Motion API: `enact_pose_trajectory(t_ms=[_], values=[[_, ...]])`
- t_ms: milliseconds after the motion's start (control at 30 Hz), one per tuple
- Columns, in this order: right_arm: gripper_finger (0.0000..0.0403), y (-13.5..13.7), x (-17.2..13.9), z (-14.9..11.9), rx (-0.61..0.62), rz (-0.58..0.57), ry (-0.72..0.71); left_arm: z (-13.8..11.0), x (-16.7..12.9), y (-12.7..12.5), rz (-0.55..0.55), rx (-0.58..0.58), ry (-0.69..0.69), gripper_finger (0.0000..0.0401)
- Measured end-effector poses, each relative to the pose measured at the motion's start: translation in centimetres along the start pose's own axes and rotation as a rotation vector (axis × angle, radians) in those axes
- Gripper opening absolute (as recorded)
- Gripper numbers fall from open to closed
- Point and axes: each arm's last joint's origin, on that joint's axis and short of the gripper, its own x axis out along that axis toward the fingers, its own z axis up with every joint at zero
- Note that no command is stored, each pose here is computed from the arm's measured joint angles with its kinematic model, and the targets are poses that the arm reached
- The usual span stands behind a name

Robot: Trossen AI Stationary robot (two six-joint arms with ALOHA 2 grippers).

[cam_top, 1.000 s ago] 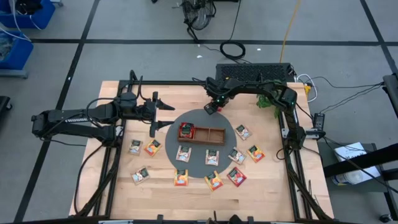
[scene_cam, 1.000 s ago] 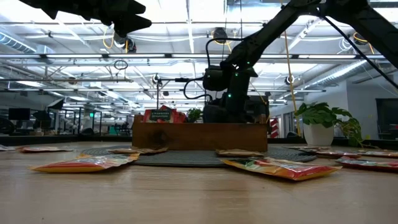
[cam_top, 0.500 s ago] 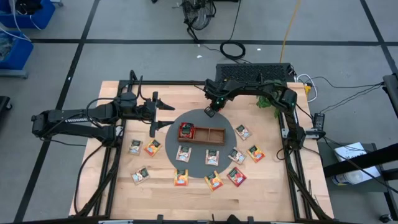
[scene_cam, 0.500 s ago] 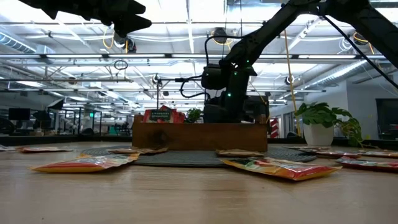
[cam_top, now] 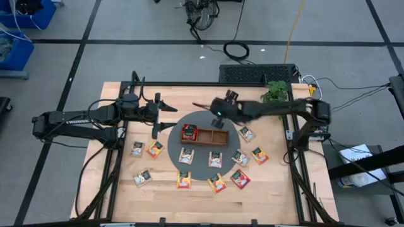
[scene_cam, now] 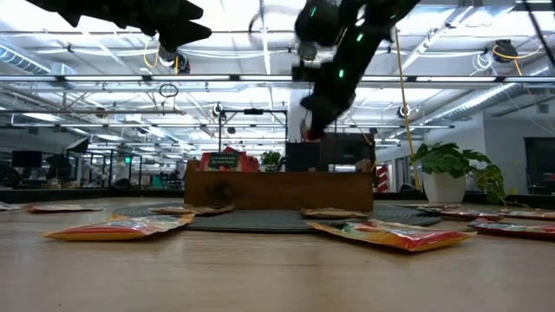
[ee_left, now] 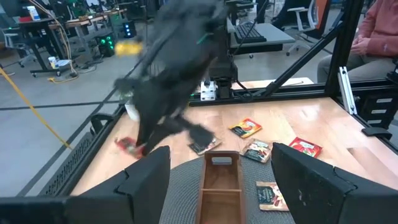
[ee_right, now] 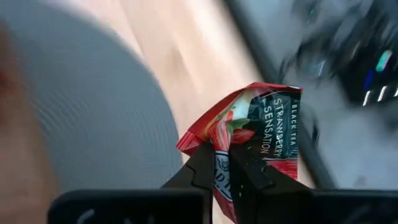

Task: Pick & Place Tea
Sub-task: Put the red tea bag into the left section of the wooden organizer

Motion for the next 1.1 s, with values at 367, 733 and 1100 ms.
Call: enact_pose_trajectory(t_ms=[367, 733, 1100], values=[[0.0016, 6.7, -3.6, -3.6, -0.152, -0.15, -0.592, 0.5, 0.0, 0.1, 0.006, 0.006, -0.051, 0.0274], [0.0016, 7.5, -3.2, -4.9, -0.219, -0.207, -0.674, 1.7, 0.0, 0.1, 0.004, -0.084, -0.171, 0.0274], [0.0016, 7.4, -3.4, -4.8, -0.219, -0.211, -0.69, 0.2, 1.9, 1.0, 0.315, -0.253, -0.094, 0.0274]])
